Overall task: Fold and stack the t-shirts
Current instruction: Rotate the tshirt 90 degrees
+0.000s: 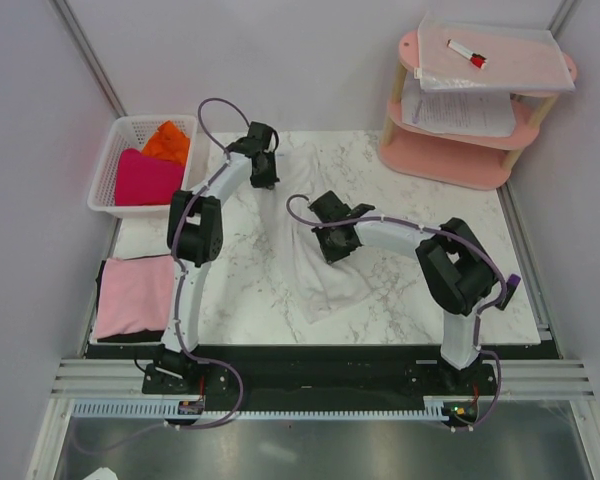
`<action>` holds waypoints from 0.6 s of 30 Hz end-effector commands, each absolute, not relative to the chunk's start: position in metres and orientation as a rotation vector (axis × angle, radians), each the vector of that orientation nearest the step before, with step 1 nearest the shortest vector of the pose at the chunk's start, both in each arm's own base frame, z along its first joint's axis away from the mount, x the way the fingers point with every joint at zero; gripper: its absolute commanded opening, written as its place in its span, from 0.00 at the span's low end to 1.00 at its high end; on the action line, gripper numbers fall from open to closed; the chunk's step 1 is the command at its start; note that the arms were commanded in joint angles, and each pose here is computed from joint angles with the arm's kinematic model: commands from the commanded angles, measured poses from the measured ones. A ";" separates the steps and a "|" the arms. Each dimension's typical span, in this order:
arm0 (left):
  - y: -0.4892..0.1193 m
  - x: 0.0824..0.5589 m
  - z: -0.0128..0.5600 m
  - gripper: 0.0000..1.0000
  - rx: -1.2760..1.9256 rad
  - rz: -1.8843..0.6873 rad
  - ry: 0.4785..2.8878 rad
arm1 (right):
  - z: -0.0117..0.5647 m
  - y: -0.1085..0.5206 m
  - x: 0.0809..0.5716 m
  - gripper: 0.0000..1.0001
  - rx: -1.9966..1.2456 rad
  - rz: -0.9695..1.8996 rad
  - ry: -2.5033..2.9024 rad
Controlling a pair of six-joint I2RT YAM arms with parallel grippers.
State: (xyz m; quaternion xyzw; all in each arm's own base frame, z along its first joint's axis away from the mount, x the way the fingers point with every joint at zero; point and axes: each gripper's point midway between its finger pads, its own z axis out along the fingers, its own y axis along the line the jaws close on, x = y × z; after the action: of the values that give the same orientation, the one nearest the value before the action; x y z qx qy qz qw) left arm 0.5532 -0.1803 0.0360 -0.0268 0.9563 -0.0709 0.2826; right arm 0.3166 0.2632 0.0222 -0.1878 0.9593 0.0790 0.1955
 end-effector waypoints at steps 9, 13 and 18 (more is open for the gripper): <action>-0.241 0.440 0.141 0.02 0.128 -0.814 2.371 | 0.176 0.301 0.436 0.00 -0.304 0.496 2.189; -0.262 0.391 0.116 0.02 0.151 -0.902 2.441 | 0.150 0.311 0.479 0.00 -0.274 0.549 2.190; -0.278 0.341 0.091 0.02 0.149 -1.012 2.489 | 0.139 0.324 0.522 0.00 -0.276 0.553 2.133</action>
State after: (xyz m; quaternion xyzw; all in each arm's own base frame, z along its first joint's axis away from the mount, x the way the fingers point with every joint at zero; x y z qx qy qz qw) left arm 0.3722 -0.2562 0.0875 0.0599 0.9174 -0.3071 0.2461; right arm 0.5000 0.3047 0.1546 -0.1012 0.8705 0.2048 0.4360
